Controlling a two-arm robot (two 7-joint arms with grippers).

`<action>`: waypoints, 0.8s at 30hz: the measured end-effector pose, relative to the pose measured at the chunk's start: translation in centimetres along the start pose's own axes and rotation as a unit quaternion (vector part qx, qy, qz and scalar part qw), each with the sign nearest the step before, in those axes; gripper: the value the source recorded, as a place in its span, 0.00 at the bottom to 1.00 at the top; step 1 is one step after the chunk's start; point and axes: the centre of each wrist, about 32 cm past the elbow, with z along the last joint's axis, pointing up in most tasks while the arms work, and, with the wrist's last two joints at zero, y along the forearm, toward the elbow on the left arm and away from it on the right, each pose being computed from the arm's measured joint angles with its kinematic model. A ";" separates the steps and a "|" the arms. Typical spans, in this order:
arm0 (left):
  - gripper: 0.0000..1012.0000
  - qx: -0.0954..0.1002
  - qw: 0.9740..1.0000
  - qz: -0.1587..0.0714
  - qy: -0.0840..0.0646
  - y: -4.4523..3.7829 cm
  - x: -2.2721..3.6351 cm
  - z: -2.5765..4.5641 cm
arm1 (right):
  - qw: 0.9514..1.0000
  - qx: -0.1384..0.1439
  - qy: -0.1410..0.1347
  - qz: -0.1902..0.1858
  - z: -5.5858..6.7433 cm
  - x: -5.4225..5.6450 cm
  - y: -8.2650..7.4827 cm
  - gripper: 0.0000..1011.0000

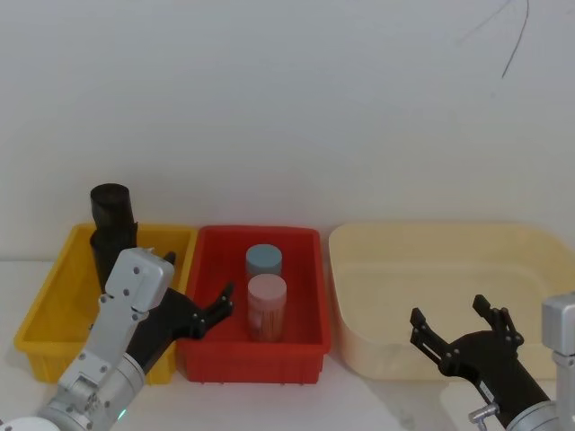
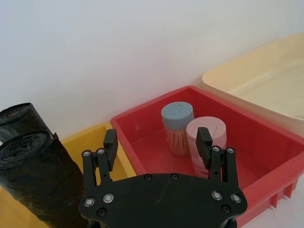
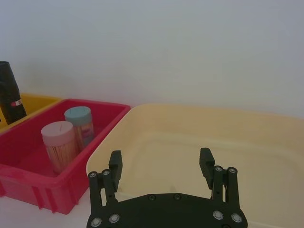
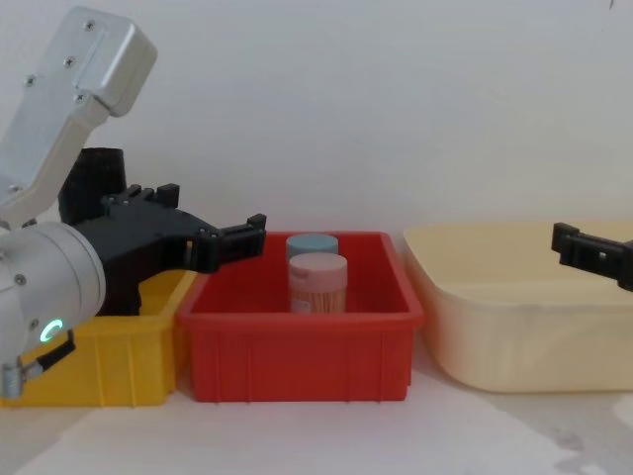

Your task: Pick up the garbage bag with the one hand and transfer it to the other hand.

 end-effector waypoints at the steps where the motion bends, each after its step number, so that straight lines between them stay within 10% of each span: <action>1: 0.99 0.000 1.000 0.000 0.000 0.00 0.00 0.00 | 1.000 0.000 0.000 0.000 0.0 0.0 0.0 0.99; 24: 0.99 0.000 1.000 0.000 0.000 0.00 0.00 0.00 | 1.000 0.000 0.000 0.000 0.0 0.0 0.0 0.99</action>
